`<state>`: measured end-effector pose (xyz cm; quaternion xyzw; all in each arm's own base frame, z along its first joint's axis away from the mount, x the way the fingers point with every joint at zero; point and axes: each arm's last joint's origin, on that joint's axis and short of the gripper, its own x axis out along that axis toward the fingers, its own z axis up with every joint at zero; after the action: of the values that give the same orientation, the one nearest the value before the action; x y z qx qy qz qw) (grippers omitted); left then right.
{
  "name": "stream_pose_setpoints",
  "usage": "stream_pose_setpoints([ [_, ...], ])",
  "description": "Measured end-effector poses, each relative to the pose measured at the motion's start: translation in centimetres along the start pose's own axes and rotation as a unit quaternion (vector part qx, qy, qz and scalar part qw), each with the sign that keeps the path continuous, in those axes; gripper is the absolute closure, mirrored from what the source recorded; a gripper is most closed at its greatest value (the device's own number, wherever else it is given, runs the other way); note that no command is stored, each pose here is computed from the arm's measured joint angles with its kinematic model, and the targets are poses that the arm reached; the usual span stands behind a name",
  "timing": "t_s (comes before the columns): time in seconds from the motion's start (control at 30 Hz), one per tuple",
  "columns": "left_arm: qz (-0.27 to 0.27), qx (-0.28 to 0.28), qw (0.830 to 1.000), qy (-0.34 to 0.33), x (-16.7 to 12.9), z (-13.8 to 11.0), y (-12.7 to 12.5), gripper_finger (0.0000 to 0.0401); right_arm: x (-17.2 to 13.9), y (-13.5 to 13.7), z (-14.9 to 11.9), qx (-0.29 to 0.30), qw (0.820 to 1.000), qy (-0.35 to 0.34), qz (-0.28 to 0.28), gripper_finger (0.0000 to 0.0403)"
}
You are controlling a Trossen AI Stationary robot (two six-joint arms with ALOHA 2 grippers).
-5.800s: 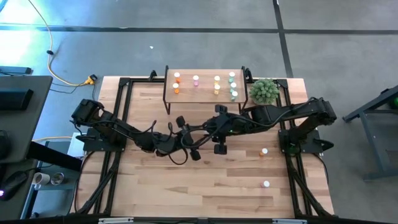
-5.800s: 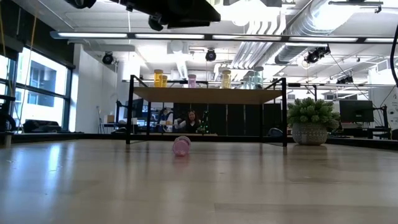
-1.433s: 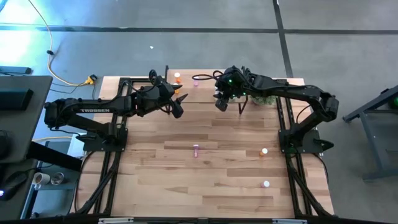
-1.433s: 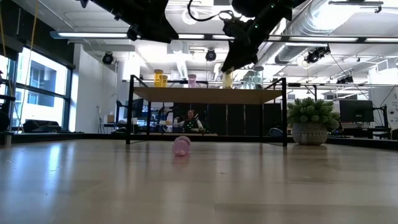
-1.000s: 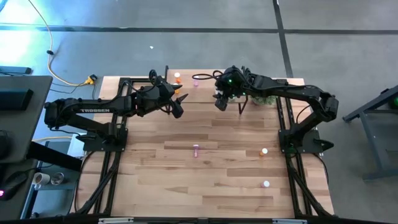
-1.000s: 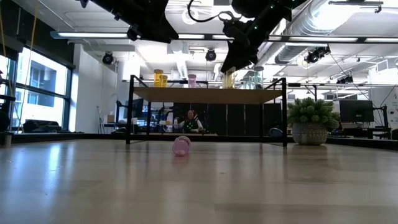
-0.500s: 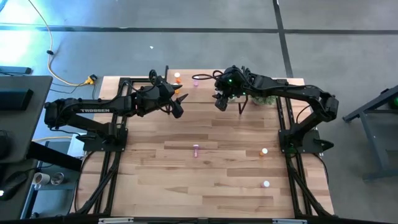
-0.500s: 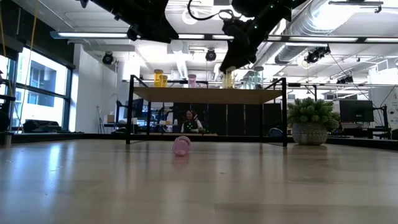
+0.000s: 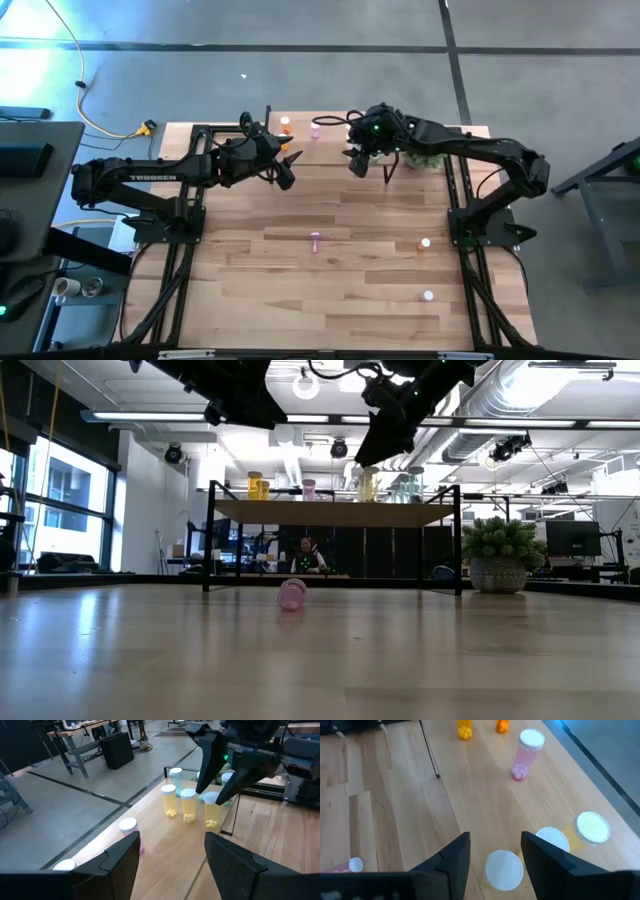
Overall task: Pick and place medicine bottles onto shelf by color
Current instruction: Put the bottom pink pill bottle on the shelf aligned with the other pink pill bottle
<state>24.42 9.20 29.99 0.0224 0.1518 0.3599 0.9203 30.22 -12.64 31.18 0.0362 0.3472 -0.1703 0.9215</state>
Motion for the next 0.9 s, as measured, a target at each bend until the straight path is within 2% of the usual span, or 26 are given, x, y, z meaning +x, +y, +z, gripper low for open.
stream_pose_setpoints([
  [0.43,0.0,0.0,1.0,0.0,0.0,0.0,0.0,0.019,-4.5,2.7,0.5,-0.004,0.999,-0.034,0.035,0.0238],
  [0.57,-0.004,0.0,1.0,0.0,0.0,0.0,0.0,0.019,-5.9,4.3,-0.2,-0.015,0.998,-0.011,0.057,0.0238],
  [0.77,-0.026,0.013,1.0,-0.002,-0.2,0.0,-0.6,0.019,-6.6,7.4,-1.8,-0.015,0.993,0.065,0.095,0.0238],
  [0.9,-0.032,0.022,0.999,-0.003,-0.4,0.0,-0.9,0.019,-7.2,9.8,-2.6,-0.015,0.991,0.087,0.097,0.0238],
])
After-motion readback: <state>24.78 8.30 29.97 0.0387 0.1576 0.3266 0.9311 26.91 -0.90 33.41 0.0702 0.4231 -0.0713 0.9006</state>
